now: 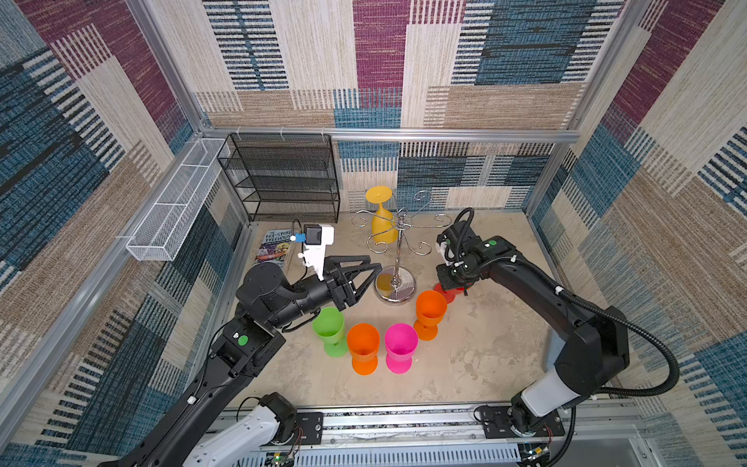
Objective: Take the wine glass off the wine glass rack
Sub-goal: Place the wine glass at the center of the table.
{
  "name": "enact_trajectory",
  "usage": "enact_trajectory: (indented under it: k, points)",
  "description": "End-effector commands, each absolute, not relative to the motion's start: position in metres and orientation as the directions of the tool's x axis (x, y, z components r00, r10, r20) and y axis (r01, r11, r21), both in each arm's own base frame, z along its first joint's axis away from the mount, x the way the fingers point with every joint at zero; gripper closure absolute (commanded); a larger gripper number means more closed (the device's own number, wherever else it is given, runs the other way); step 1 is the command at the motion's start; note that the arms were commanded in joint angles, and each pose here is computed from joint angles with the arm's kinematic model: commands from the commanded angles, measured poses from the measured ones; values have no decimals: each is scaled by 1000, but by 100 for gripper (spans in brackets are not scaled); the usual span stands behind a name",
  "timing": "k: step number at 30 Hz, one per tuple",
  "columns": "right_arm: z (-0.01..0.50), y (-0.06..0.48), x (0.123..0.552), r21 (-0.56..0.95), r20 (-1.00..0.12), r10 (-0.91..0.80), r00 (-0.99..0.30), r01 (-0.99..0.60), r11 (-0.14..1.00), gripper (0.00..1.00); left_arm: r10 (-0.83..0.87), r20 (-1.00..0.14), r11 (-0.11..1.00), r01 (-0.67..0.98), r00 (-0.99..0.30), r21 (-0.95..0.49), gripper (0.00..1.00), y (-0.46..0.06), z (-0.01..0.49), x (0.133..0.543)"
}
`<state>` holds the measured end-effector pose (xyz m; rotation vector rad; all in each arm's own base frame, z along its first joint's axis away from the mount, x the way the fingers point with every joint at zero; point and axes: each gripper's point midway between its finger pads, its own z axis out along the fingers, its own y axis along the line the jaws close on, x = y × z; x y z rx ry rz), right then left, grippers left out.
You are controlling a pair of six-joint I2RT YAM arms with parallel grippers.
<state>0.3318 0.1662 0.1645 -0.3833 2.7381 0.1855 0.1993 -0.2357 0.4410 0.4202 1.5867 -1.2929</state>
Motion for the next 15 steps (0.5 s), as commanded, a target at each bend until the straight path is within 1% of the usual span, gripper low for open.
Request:
enact_trajectory:
  k: [1, 4, 15]
  points:
    - [166, 171, 334, 97, -389, -233, -892, -291, 952, 100, -325, -849, 348, 782, -417, -517, 42, -236, 450, 197]
    - [168, 171, 334, 98, -389, -230, -892, -288, 953, 99, -325, -849, 350, 781, -417, -518, 42, -235, 449, 198]
    - [174, 170, 336, 93, -403, -224, -887, -283, 955, 85, -324, -846, 347, 779, -423, -522, 42, -236, 447, 198]
